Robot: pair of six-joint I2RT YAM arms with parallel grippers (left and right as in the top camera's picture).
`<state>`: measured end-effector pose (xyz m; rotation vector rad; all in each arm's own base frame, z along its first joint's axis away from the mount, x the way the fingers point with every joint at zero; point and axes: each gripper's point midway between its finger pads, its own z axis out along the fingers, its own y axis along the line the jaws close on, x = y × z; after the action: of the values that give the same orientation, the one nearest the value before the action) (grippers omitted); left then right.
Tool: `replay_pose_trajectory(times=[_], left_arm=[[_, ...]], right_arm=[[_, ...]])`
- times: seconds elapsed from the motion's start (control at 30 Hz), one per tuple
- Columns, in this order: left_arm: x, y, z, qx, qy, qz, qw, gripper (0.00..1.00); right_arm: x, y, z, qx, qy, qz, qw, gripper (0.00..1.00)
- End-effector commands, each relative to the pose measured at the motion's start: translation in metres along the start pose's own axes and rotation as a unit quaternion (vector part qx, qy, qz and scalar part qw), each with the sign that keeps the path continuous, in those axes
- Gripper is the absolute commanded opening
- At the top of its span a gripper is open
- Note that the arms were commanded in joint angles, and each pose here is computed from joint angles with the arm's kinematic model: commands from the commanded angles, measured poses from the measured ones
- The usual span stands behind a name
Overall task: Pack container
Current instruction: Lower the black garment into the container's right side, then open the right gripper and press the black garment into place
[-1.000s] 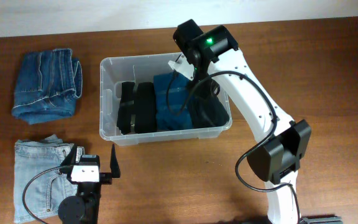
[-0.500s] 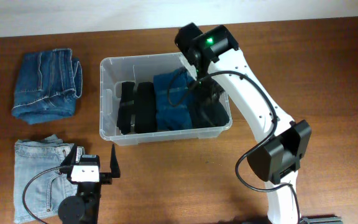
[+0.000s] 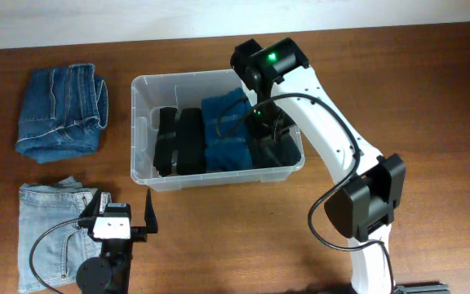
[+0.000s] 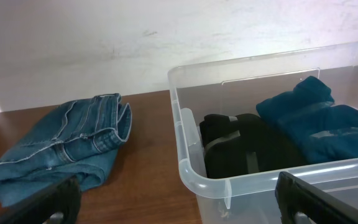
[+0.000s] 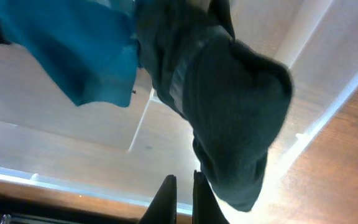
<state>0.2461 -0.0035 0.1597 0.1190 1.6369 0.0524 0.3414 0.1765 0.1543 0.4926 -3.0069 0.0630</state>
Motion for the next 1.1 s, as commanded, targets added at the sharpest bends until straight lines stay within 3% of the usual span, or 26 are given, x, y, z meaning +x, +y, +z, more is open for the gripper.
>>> replay_pose_trajectory(times=[0.0, 0.2, 1.07], left_arm=[[0.001, -0.002, 0.000, 0.005, 0.000, 0.005, 1.000, 0.99], [0.001, -0.002, 0.000, 0.005, 0.000, 0.005, 1.000, 0.99], [0.001, -0.002, 0.000, 0.005, 0.000, 0.005, 1.000, 0.99]], right_arm=[[0.012, -0.017, 0.015, 0.017, 0.035, 0.024, 0.999, 0.04], [0.013, -0.044, 0.035, 0.040, 0.049, 0.054, 0.997, 0.04], [-0.084, -0.029, 0.028, -0.034, -0.141, 0.054, 0.988, 0.05]])
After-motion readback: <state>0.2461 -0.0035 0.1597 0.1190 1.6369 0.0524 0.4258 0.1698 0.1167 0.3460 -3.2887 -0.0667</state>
